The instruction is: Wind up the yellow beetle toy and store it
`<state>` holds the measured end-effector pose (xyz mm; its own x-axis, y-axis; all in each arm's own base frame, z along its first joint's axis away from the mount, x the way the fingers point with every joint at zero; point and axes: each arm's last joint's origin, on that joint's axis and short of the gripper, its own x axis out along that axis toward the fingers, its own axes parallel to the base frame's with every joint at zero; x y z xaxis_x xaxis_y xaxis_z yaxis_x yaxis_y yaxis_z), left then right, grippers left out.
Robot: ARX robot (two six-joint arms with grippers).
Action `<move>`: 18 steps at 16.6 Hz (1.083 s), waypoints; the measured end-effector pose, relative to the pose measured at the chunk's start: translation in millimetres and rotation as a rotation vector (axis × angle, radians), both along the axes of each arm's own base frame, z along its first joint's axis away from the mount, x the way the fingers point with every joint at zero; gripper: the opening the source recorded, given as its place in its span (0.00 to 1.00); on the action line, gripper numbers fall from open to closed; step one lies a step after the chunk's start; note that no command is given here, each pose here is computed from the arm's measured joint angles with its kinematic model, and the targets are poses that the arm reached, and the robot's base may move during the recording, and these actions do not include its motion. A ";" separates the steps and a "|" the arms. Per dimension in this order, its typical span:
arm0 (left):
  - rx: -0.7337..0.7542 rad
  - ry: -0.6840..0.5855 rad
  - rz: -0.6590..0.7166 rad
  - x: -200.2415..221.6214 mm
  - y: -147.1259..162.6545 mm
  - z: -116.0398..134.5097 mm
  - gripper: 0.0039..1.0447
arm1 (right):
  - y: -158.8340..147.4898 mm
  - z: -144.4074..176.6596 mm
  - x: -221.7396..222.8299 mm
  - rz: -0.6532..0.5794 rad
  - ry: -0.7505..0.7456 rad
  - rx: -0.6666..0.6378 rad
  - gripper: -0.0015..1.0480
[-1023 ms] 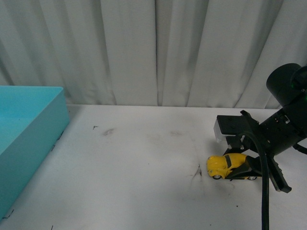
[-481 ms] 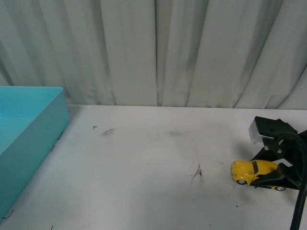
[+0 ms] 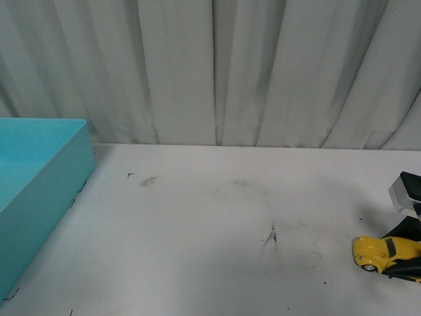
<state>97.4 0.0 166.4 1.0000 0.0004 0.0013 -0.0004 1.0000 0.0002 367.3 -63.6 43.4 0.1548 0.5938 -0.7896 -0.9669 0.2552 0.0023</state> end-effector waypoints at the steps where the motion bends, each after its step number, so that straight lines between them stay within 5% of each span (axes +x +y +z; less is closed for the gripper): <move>1: 0.000 0.000 0.000 0.0 0.0 0.0 0.94 | -1.7 0.4 -4.5 0.000 0.007 0.002 0.40; 7: 0.000 0.000 0.000 0.0 0.0 0.0 0.94 | -2.6 1.1 -14.3 0.046 0.001 0.013 0.40; 13: 0.000 0.000 0.000 0.0 0.0 0.0 0.94 | 1.3 -3.3 -19.5 0.111 0.000 0.018 0.95; 18: 0.000 0.000 0.000 0.0 0.0 0.0 0.94 | 3.3 -3.2 -18.8 0.121 -0.007 0.017 0.94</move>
<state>97.4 0.0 166.4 1.0000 0.0004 0.0010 -0.0004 1.0000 0.0002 348.5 -60.3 40.1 0.0863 0.6221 -0.7782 -0.9907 0.1363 -0.0009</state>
